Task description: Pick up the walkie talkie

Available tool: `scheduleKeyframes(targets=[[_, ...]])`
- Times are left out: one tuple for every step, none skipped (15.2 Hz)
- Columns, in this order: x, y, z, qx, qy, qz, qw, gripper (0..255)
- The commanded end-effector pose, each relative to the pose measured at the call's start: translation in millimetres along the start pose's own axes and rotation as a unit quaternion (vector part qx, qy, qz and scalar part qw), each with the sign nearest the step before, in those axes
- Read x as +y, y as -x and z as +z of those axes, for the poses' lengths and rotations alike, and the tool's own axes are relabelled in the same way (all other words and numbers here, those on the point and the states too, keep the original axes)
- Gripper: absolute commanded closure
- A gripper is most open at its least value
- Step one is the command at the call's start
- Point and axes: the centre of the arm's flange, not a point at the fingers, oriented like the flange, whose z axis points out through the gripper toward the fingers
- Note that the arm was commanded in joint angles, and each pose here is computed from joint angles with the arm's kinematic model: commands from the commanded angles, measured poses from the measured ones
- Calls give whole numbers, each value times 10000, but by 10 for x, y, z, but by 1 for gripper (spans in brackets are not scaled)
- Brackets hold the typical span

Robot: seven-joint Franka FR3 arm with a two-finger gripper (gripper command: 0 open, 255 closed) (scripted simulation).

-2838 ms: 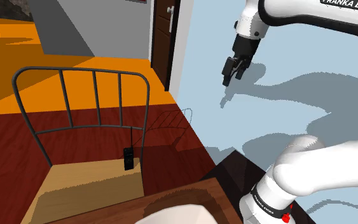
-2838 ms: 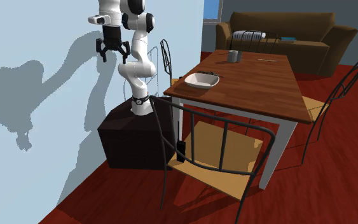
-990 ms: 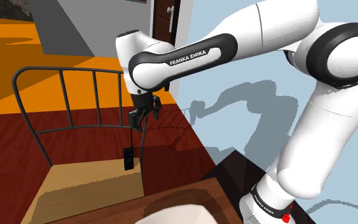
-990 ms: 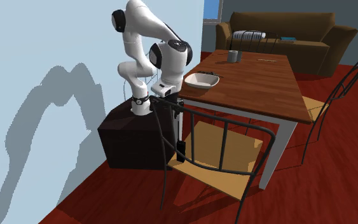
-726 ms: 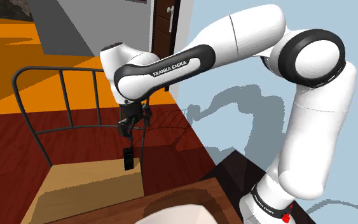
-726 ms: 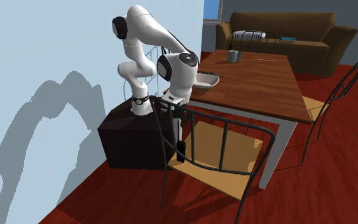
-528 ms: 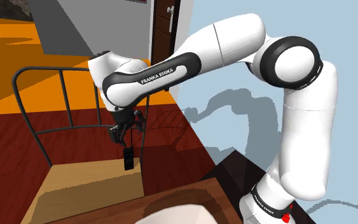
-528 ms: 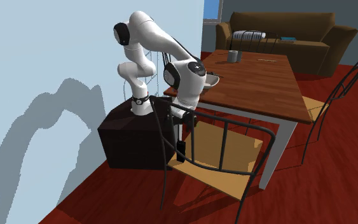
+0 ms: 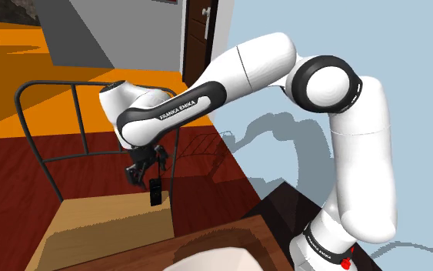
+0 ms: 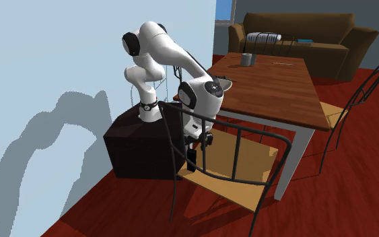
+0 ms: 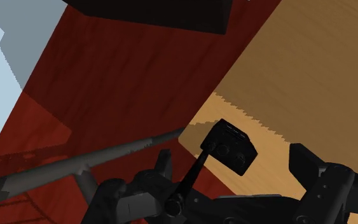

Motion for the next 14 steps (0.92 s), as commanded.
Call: scheduleKeyframes(targets=[[-23,-15,119,2,0,0,10000,0],[-23,-15,119,2,0,0,10000,0],[-23,-15,119,2,0,0,10000,0],[-23,-15,121,2,0,0,10000,255],[-21,-16,120,2,0,0,10000,255],[-21,-16,121,2,0,0,10000,255],[-21,-16,121,2,0,0,10000,255],[-20,-15,121,2,0,0,10000,255],[-20,-13,121,2,0,0,10000,255],[-20,-13,122,2,0,0,10000,255],[-20,-14,121,2,0,0,10000,255],[-20,-13,120,2,0,0,10000,255],[-23,-15,119,2,0,0,10000,255],[-15,-3,68,2,0,0,10000,255]])
